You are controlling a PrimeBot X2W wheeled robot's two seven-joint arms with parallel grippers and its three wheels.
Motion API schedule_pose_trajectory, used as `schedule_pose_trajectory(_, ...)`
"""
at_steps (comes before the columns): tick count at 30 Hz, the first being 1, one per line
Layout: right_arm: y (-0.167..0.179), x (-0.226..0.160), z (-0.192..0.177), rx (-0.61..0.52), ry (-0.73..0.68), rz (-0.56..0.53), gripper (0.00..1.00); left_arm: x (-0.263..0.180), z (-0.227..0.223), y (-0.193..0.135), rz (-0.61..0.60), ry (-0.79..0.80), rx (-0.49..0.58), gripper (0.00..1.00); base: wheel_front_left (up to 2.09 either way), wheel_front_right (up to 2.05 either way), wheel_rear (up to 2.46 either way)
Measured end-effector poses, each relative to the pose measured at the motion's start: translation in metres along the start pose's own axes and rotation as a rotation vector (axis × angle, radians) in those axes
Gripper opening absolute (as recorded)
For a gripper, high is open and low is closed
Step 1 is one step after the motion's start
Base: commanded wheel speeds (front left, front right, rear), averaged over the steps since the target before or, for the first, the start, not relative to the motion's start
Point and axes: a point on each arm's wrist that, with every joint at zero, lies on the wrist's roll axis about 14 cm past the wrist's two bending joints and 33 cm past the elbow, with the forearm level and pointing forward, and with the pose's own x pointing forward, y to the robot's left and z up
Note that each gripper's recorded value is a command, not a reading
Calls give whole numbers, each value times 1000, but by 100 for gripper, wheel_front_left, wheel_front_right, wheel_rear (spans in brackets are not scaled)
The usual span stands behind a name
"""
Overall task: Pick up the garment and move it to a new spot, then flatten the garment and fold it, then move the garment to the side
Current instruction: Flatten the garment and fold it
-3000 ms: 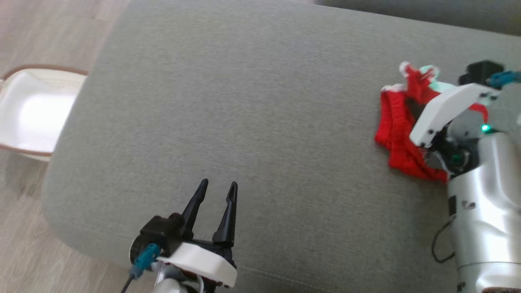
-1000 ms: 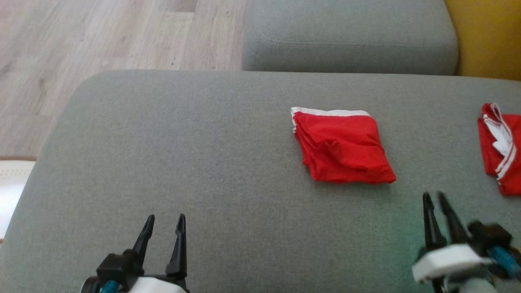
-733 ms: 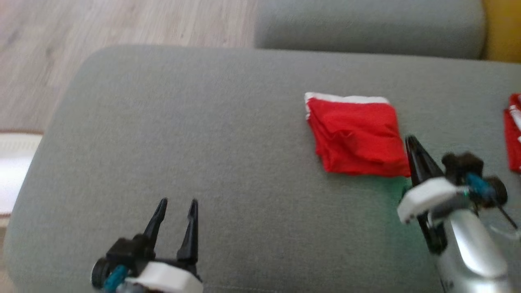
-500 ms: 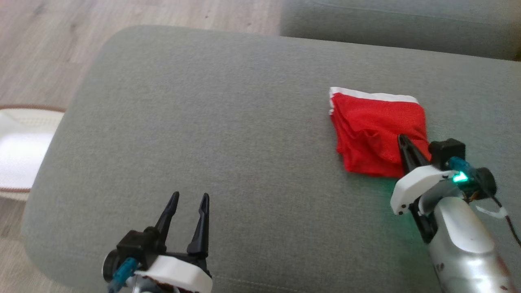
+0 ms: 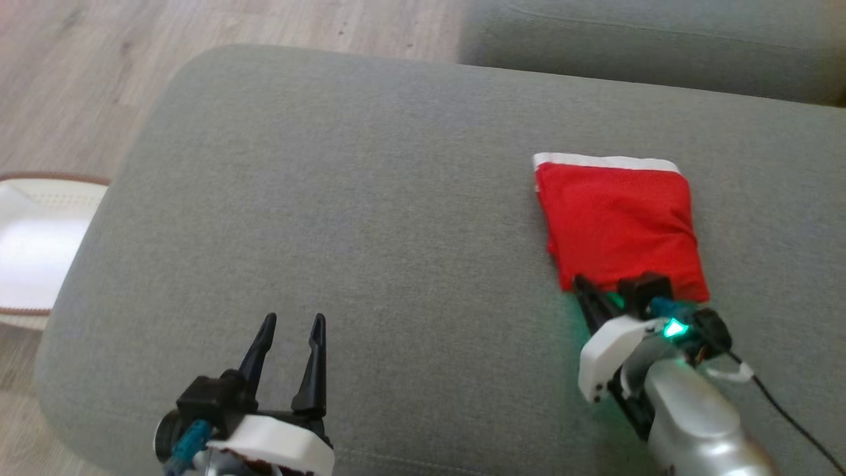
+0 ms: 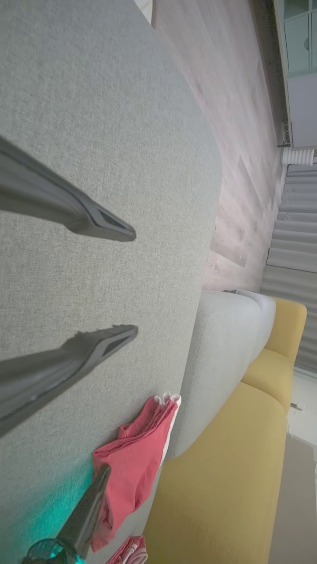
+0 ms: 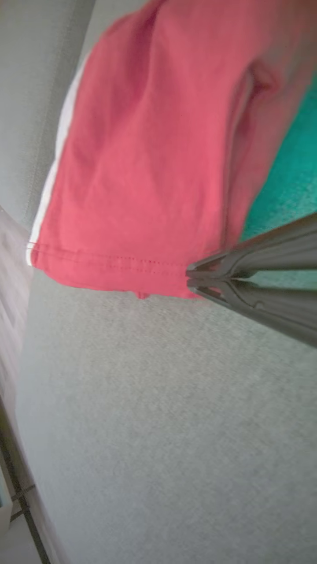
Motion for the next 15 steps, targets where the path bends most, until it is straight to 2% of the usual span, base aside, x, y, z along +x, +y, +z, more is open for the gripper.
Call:
schedule_pose_trajectory(5,1,-9,-9,27,14,-5,0,3,0,-6,-23,-1,1,100,0,0,0)
schedule_pose_trajectory(9,-3,-12,8,52,-55,-20,0,4,3,-9,-35,-11,2,100,0,0,0)
schedule_pose_trajectory(12,-15,-21,38,102,-177,-68,0,1,5,-10,-41,-22,1,100,0,0,0)
schedule_pose_trajectory(13,-21,-26,42,115,-203,-88,15,-1,4,-9,-38,-21,2,100,0,0,0)
schedule_pose_trajectory(14,-27,-32,45,125,-226,-109,38,-4,4,-7,-33,-20,6,100,0,0,0)
schedule_pose_trajectory(15,-31,-39,47,126,-246,-126,68,-6,3,-6,-30,-18,8,100,0,0,0)
